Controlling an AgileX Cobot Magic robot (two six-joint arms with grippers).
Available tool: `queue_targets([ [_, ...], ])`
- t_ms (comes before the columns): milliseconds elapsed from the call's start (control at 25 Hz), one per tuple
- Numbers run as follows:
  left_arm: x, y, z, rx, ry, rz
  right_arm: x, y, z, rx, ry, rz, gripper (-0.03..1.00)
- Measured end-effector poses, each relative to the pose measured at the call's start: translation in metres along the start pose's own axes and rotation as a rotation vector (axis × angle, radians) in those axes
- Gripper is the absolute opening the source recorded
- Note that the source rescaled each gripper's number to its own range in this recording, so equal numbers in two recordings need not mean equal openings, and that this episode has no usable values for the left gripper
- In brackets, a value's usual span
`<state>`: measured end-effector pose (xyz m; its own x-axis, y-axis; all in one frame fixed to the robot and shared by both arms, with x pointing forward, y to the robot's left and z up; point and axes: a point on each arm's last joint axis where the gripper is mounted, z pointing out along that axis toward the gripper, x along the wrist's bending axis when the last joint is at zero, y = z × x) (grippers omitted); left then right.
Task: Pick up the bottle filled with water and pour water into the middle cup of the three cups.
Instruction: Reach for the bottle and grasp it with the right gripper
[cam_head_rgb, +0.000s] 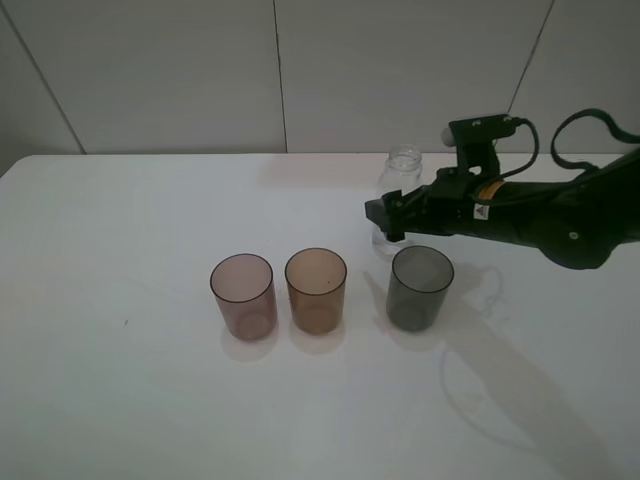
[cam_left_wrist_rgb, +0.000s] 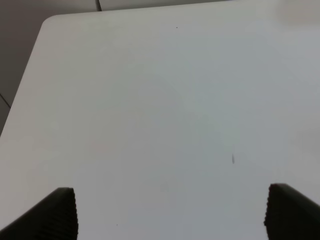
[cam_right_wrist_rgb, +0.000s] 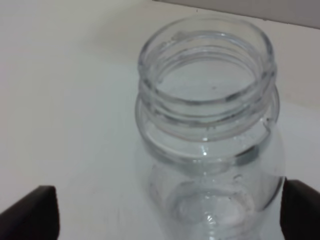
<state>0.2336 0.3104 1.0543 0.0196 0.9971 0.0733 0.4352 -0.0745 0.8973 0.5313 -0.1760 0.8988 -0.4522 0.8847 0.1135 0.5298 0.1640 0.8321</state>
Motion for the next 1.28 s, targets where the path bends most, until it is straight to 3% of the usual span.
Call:
queue_targets([
  [520, 0.0, 0.0, 0.0, 0.0, 0.0, 0.0, -0.004, -0.007, 0.026, -0.006, 0.003, 0.021, 0.9],
  [1000, 0.0, 0.0, 0.0, 0.0, 0.0, 0.0, -0.008, -0.007, 0.029, -0.052, -0.033, 0.087, 0.9],
  [1280, 0.0, 0.0, 0.0, 0.0, 0.0, 0.0, -0.012, -0.004, 0.029, -0.079, -0.07, 0.052, 0.9],
])
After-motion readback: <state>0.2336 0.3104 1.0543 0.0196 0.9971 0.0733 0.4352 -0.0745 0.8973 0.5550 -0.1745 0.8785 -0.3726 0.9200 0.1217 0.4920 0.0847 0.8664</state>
